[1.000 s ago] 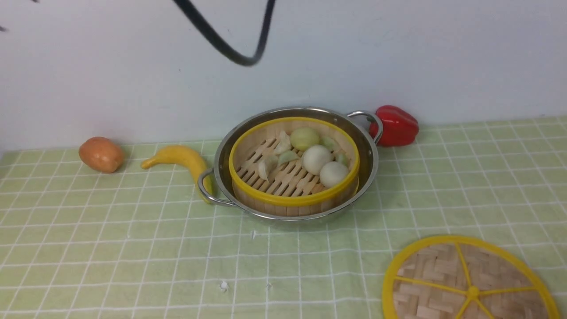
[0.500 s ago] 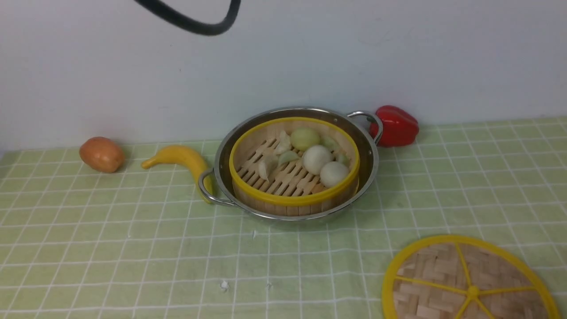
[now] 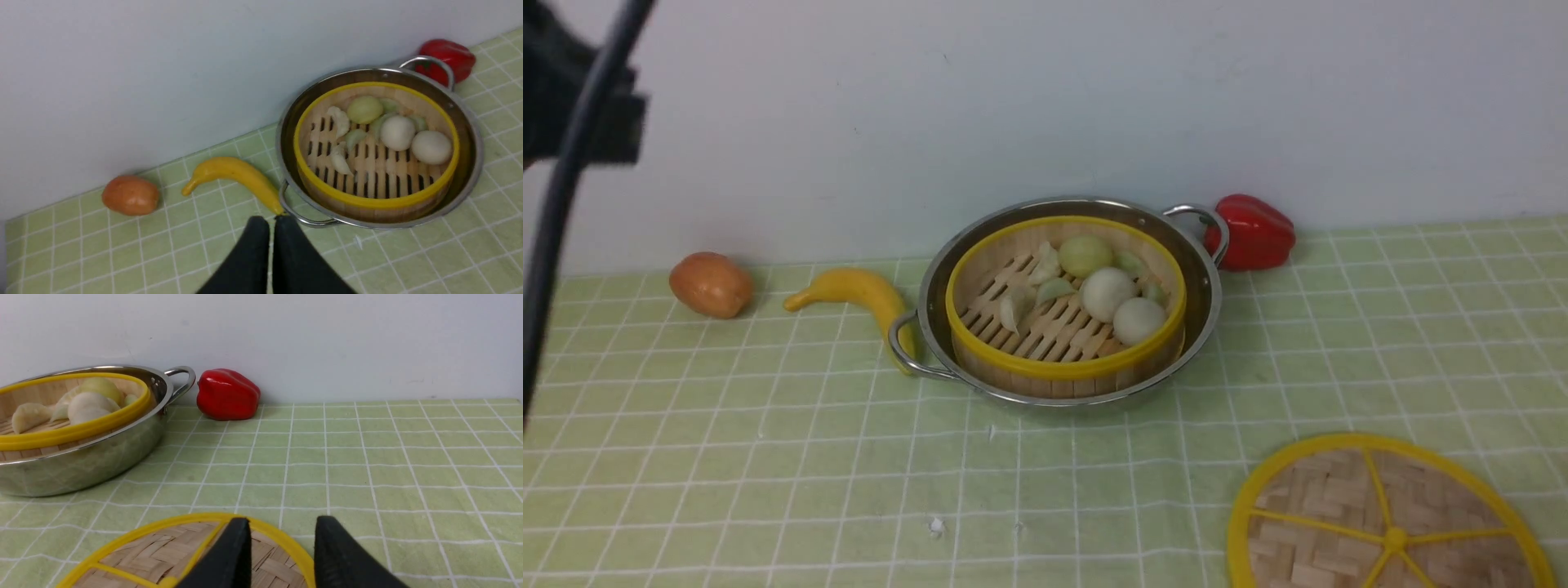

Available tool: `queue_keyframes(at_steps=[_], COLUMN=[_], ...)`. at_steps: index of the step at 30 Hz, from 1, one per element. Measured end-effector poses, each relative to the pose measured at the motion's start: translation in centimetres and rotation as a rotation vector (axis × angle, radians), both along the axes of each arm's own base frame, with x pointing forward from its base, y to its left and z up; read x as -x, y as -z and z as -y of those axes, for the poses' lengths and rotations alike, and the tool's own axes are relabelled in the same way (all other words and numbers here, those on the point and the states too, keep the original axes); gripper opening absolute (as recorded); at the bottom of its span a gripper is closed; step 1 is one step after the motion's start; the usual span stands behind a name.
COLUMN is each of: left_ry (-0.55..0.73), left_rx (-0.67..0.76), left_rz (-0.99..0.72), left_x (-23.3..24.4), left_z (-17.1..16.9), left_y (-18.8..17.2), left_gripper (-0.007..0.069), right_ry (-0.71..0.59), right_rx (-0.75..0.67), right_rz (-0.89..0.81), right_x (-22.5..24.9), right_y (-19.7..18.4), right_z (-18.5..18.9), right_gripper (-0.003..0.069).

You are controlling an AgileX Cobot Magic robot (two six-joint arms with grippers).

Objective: Place the steamer in the pot on the green tablecloth, and put the lid on the steamer.
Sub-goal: 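Move the gripper down to the bamboo steamer lid and grasp its center knob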

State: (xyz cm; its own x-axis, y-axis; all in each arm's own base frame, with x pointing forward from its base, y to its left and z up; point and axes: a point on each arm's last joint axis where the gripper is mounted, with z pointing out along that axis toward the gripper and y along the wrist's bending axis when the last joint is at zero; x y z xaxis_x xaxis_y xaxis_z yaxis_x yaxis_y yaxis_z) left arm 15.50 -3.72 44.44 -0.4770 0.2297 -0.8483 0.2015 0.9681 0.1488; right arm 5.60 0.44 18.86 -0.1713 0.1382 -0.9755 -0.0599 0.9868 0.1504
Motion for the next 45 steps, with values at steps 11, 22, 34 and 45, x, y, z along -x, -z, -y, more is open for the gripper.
queue_keyframes(at_steps=[11, 22, 34, 45], left_ry=[-0.309, -0.362, -0.363, -0.363], left_rx=[0.049, 0.094, 0.100, 0.100], left_rz=[0.122, 0.241, 0.281, 0.282], left_x=[5.9, 9.6, 10.2, 10.3], left_z=[-5.2, -5.1, -5.0, -5.0], left_y=[16.4, 25.5, 26.4, 26.4], left_gripper=[0.0033, 0.0054, 0.0074, 0.0093], right_ry=[0.000, 0.000, 0.000, 0.000], right_rx=[0.000, 0.000, 0.000, 0.000], right_rz=[0.000, 0.000, 0.000, 0.000], right_x=[0.0, 0.0, 0.0, 0.0], right_y=[0.0, 0.0, 0.0, 0.0], right_z=[0.0, 0.0, 0.0, 0.0], right_gripper=[0.0240, 0.0240, 0.0240, 0.0240])
